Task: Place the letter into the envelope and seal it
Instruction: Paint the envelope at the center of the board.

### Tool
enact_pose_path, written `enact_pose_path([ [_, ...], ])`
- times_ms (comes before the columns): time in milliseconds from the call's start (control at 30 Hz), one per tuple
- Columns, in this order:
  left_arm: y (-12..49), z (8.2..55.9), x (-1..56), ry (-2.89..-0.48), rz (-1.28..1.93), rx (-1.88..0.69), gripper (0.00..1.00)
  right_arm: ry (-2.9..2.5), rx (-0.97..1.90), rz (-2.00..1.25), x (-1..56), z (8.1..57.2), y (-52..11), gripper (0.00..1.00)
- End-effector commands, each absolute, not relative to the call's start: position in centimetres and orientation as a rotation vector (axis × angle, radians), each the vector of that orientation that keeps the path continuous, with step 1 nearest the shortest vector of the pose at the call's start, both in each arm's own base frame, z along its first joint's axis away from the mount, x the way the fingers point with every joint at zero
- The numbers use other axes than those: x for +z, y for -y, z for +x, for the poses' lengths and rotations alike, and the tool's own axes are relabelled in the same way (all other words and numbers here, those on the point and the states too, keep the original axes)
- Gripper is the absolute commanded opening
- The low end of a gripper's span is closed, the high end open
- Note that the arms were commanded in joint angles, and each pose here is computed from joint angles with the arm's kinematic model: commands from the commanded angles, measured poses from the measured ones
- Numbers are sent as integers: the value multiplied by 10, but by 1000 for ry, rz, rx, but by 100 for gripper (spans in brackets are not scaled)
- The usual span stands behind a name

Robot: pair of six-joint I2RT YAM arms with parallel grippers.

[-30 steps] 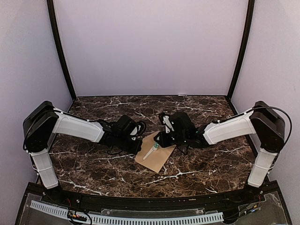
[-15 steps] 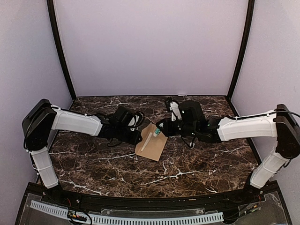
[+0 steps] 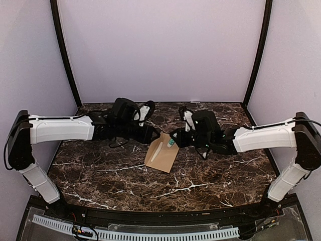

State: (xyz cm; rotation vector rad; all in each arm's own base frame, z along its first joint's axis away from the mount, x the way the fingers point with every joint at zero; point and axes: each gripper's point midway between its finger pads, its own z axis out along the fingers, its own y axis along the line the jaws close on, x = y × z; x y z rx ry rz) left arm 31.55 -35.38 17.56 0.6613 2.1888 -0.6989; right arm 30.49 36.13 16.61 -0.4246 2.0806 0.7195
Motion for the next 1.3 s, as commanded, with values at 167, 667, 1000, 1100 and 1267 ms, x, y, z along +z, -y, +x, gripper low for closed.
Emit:
enact_pose_path([
  [167, 374, 298, 111, -2324, 762, -666, 43, -2052, 704, -374, 169, 314, -354, 0],
  [667, 355, 288, 52, -2419, 812, -562, 49, -2062, 719, -426, 155, 324, -377, 0],
  [1000, 341, 287, 32, -2449, 816, -463, 49, -2080, 738, -522, 133, 327, -405, 0],
  [1100, 337, 286, 27, -2459, 815, -447, 49, -2086, 754, -517, 127, 327, -409, 0],
  [1267, 333, 284, 20, -2479, 818, -422, 49, -2099, 758, -503, 119, 329, -411, 0],
])
